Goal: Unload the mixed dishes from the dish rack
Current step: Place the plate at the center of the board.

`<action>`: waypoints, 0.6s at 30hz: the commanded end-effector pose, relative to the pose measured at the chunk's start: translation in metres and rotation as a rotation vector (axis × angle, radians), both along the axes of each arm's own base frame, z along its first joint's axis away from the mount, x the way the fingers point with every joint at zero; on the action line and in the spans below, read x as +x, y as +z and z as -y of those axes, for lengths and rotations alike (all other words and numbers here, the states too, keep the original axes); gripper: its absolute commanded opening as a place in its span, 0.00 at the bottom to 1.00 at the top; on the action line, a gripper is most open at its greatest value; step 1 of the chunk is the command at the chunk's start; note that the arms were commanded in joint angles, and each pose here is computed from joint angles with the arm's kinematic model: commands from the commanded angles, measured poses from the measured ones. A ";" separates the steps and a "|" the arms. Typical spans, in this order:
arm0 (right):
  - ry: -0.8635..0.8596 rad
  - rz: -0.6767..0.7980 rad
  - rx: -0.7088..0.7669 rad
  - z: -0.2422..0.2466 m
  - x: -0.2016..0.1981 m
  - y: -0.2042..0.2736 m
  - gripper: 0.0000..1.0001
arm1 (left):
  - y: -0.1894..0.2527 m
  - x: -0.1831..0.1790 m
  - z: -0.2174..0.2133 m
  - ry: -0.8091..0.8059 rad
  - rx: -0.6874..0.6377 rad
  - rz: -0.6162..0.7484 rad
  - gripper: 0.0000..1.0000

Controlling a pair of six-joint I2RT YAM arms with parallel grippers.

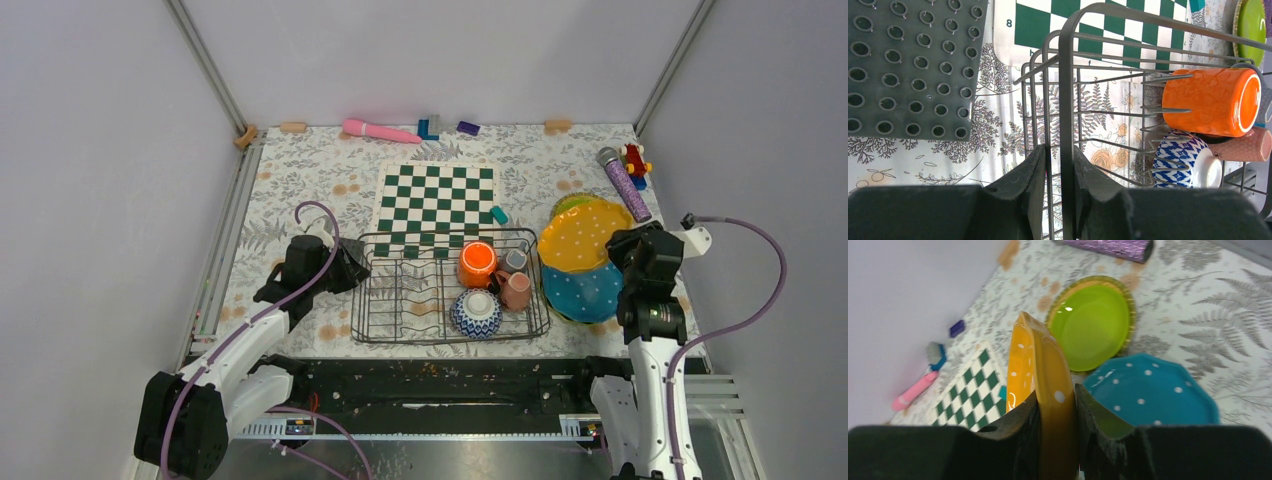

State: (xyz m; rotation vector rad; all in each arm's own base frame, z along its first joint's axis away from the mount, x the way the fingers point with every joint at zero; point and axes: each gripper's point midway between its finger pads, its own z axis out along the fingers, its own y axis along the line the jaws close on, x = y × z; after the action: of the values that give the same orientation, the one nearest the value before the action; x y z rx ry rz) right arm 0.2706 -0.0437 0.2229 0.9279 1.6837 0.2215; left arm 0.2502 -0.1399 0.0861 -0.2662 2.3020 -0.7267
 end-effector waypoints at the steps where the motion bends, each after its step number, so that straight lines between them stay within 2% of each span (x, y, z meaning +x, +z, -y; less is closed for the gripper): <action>1: -0.154 0.125 -0.059 0.029 -0.003 0.035 0.00 | -0.011 -0.008 -0.004 0.010 0.018 -0.060 0.21; 9: -0.277 0.043 -0.120 0.050 -0.029 0.012 0.00 | -0.010 -0.007 -0.003 0.004 0.020 -0.052 0.22; 18: -0.302 -0.015 -0.137 0.054 -0.039 -0.012 0.00 | -0.010 -0.008 -0.002 -0.002 0.015 -0.055 0.23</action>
State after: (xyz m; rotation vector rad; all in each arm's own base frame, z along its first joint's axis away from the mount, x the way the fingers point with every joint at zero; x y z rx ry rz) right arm 0.2217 -0.0879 0.1772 1.0475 1.7095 -0.1344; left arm 0.2501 -0.1400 0.0861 -0.2653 2.3022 -0.7273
